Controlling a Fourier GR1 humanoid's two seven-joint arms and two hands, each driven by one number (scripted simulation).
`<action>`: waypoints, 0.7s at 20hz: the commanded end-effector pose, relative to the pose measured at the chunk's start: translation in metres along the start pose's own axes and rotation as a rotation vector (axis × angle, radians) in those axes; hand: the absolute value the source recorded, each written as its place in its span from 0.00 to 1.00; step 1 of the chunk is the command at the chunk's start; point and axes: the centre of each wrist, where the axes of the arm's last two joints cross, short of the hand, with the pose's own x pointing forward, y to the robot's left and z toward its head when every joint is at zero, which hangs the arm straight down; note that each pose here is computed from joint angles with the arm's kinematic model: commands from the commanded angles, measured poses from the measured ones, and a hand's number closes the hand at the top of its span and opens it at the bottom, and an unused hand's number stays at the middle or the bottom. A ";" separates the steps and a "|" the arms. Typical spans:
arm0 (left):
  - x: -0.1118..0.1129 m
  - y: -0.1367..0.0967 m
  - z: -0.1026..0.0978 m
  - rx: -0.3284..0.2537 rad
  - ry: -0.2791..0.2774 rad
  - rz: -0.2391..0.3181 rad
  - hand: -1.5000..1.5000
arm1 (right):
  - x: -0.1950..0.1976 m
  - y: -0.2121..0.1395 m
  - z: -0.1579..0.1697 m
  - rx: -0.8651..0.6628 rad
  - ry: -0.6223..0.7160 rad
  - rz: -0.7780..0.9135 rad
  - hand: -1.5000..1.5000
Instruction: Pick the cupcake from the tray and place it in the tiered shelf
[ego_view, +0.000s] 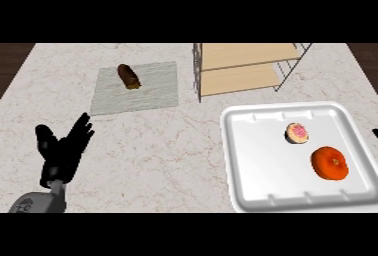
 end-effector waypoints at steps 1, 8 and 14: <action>0.002 0.003 -0.004 -0.047 0.076 0.005 0.50 | -0.032 -0.044 0.009 0.053 -0.019 0.001 0.00; -0.023 0.008 0.014 -0.043 0.087 0.028 0.50 | 0.025 -0.063 0.006 0.336 -0.021 0.079 0.00; -0.008 -0.016 0.002 -0.055 0.079 0.023 0.50 | 0.090 -0.031 -0.007 0.421 0.018 0.231 0.00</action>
